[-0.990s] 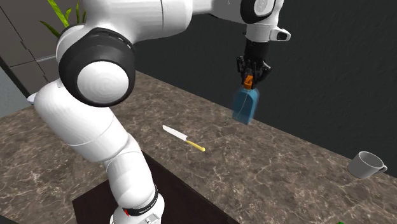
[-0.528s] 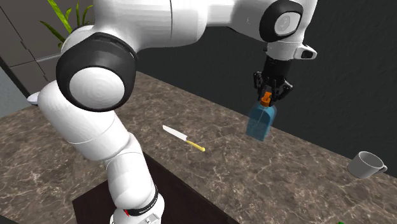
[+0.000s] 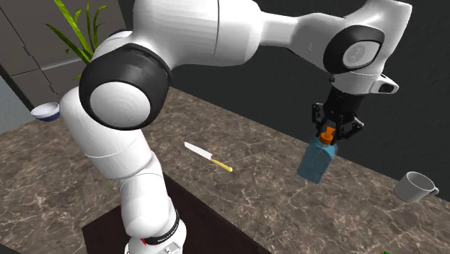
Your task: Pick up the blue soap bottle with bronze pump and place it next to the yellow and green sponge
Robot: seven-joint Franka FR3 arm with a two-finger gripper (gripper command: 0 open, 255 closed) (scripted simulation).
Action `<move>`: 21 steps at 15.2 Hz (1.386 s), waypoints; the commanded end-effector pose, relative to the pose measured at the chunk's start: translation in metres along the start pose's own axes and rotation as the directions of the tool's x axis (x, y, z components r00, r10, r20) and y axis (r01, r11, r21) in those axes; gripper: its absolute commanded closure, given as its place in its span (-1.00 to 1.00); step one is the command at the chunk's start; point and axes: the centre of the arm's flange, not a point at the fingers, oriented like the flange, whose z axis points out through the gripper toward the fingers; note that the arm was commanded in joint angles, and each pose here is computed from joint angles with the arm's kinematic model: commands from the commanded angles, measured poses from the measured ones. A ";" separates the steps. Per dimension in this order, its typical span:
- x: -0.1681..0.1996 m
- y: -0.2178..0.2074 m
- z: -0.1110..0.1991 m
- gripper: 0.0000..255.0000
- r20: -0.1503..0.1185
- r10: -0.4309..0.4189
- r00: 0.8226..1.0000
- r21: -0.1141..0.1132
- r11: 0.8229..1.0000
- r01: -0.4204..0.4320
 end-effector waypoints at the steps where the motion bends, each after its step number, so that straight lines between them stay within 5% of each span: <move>1: 0.001 0.029 0.008 1.00 -0.001 -0.001 1.000 -0.001 1.000 0.001; 15: -0.003 0.203 0.064 1.00 -0.001 -0.001 1.000 -0.001 1.000 0.001; 21: -0.002 0.203 0.096 1.00 -0.001 -0.001 1.000 -0.001 1.000 0.001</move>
